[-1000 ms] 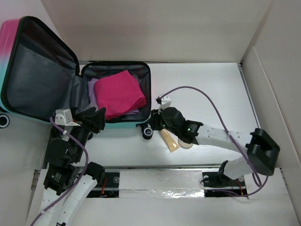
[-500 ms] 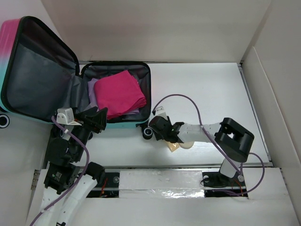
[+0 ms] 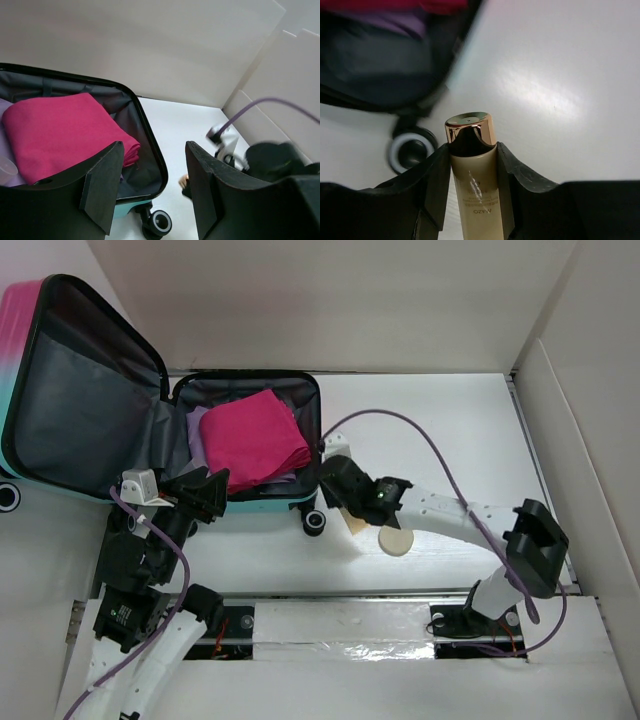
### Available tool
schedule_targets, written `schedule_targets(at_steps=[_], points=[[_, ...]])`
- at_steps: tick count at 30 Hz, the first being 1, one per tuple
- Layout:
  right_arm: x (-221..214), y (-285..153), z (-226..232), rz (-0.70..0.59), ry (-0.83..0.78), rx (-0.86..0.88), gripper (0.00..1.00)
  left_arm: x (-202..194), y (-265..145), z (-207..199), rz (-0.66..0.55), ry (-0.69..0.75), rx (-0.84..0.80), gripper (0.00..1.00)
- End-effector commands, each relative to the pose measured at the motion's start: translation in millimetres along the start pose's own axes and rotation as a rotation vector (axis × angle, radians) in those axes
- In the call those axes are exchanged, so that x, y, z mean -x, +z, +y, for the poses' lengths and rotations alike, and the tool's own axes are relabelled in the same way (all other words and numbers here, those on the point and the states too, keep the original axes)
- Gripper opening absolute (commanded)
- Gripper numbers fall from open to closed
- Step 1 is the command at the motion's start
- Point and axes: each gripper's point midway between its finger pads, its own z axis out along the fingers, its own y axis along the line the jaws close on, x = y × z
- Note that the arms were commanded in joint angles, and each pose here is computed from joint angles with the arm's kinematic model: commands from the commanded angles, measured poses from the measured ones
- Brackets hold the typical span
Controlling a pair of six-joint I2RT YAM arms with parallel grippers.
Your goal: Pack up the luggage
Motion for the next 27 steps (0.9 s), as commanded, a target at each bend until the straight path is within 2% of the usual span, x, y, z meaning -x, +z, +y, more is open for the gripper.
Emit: schedule_targets(at_steps=[1, 2, 3, 4, 5, 6, 7, 9, 11, 12, 13, 15, 16, 17, 18, 19, 20, 21, 22, 23, 25, 27], points=[[120.2, -39.8, 23.9, -0.291, 0.002, 0.139, 0.36, 15.1, -2.6, -10.5, -0.053, -0.004, -0.048, 0.49], [168.1, -55.5, 35.4, -0.377, 0.036, 0.216, 0.37, 15.3, -2.6, -10.9, -0.054, -0.004, -0.050, 0.49], [180.0, -38.6, 48.7, -0.377, 0.025, 0.236, 0.37, 15.7, -2.5, -11.1, -0.056, -0.004, -0.050, 0.49], [199.4, -33.6, 55.4, -0.396, 0.034, 0.252, 0.45, 15.8, -2.5, -10.8, -0.056, -0.004, -0.049, 0.49], [253.2, -54.8, 63.9, -0.492, 0.080, 0.312, 0.56, 14.6, -2.0, -10.1, -0.053, -0.004, -0.046, 0.49], [248.3, -28.8, 83.3, -0.445, 0.059, 0.332, 0.80, 14.6, -1.9, -8.9, -0.053, -0.002, -0.039, 0.49], [258.5, -29.1, 89.7, -0.453, 0.063, 0.349, 0.88, 14.9, -2.2, -8.0, -0.055, -0.001, -0.035, 0.49], [274.6, -36.1, 93.1, -0.479, 0.071, 0.364, 0.95, 16.4, -2.6, -6.2, -0.063, -0.002, -0.025, 0.49], [273.7, -50.3, 82.0, -0.509, 0.076, 0.335, 0.96, 16.4, -3.1, -7.1, -0.062, -0.003, -0.030, 0.49], [240.0, -31.5, 76.3, -0.458, 0.058, 0.300, 0.95, 16.9, -4.1, -8.5, -0.062, -0.002, -0.038, 0.49], [238.3, -52.6, 58.7, -0.483, 0.089, 0.283, 0.85, 17.0, -4.5, -9.1, -0.063, -0.002, -0.041, 0.49], [202.7, -43.4, 21.6, -0.436, 0.129, 0.175, 0.59, 18.5, -5.6, -10.3, -0.068, -0.004, -0.047, 0.49], [143.9, -17.2, 0.3, -0.316, 0.147, 0.116, 0.29, 19.1, -6.3, -10.4, -0.071, -0.003, -0.048, 0.49], [131.4, -30.7, -20.4, -0.312, 0.192, 0.094, 0.21, 19.0, -6.7, -12.6, -0.068, -0.005, -0.058, 0.49], [104.0, -27.6, -34.4, -0.262, 0.214, 0.066, 0.18, 18.8, -6.8, -13.1, -0.067, -0.005, -0.061, 0.49], [43.0, -14.6, -49.3, -0.153, 0.233, 0.019, 0.19, 18.7, -6.4, -13.4, -0.067, -0.005, -0.063, 0.49], [31.0, -26.1, -66.5, -0.160, 0.277, -0.012, 0.24, 18.1, -6.3, -14.0, -0.065, -0.005, -0.067, 0.49], [1.6, -28.8, -76.9, -0.102, 0.282, -0.049, 0.34, 18.3, -6.3, -14.4, -0.066, -0.005, -0.069, 0.49], [-20.4, -31.7, -84.7, -0.065, 0.294, -0.075, 0.61, 18.3, -6.7, -14.4, -0.066, -0.007, -0.069, 0.49], [-54.3, -32.1, -95.8, -0.007, 0.300, -0.121, 0.71, 18.6, -6.3, -14.9, -0.066, -0.007, -0.071, 0.49], [-82.8, -46.9, -105.2, 0.055, 0.341, -0.152, 0.79, 18.3, -6.4, -15.6, -0.065, -0.007, -0.075, 0.49], [-105.9, -49.8, -109.4, 0.093, 0.362, -0.163, 0.79, 18.1, -6.3, -16.2, -0.065, -0.007, -0.079, 0.49]])
